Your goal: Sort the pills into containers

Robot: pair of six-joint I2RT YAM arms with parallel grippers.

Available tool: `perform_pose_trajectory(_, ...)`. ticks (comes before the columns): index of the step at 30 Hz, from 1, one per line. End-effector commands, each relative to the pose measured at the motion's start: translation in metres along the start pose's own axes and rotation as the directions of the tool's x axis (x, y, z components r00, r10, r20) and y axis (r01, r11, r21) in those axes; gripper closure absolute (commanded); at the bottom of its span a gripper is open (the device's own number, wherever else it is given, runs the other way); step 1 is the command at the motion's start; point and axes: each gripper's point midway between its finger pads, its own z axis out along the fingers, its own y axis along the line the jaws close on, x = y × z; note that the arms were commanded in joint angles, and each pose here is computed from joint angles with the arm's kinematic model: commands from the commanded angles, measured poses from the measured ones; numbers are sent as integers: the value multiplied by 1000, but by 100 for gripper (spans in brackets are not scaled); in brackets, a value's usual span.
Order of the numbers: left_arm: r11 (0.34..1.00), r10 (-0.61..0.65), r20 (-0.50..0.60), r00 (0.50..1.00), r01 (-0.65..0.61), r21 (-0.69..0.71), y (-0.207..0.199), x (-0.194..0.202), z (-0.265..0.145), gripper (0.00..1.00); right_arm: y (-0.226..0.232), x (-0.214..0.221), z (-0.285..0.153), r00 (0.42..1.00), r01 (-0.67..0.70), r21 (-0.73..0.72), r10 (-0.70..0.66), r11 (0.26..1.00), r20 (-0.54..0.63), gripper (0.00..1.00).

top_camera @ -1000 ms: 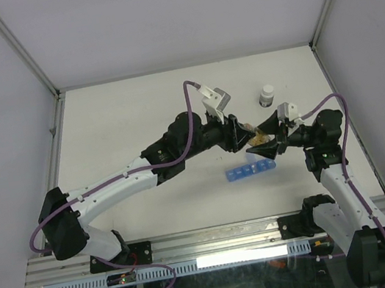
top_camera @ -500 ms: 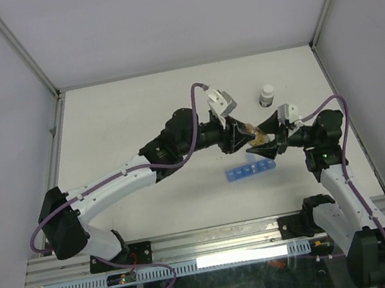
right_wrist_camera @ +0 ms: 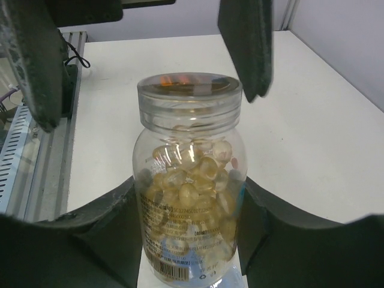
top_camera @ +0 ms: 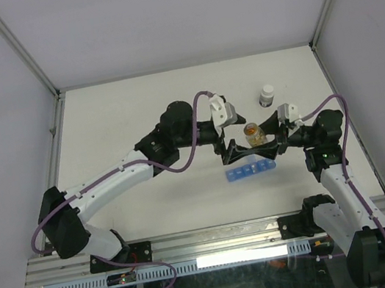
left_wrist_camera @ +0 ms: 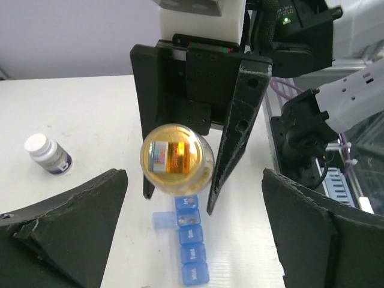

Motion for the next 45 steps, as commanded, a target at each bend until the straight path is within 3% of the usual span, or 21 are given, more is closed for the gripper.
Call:
perform_pose_trajectory(1, 992, 49, 279, 959, -15, -123, -5, -75, -41, 1, -4, -15, 1, 999, 35, 10, -36, 999, 14, 100)
perform_pose_trajectory(4, 978, -41, 336, 941, 106, -177, 3, -80, -55, 1, -5, -15, 1, 999, 33, 11, -33, 999, 13, 100)
perform_pose_trajectory(10, 942, -215, 351, 912, 288, -171, 7, -70, -50, 1, -5, -14, 1, 999, 33, 12, -33, 999, 12, 100)
perform_pose_trajectory(21, 902, -252, 283, 925, 330, -278, 11, -52, -19, 5, -5, -13, 1, 999, 30, 12, -30, 999, 11, 100)
perform_pose_trajectory(31, 903, -278, 226, 934, 334, -269, 9, -40, 2, 31, -6, -13, 1, 1000, 29, 14, -29, 999, 10, 100)
perform_pose_trajectory(39, 900, -291, 193, 937, 336, -276, 12, -32, 9, 42, -6, -13, 1, 1000, 28, 14, -28, 1000, 10, 100)
perform_pose_trajectory(45, 905, -290, 183, 939, 331, -267, 11, -30, 11, 65, -5, -12, 1, 1000, 28, 12, -28, 1000, 10, 100)
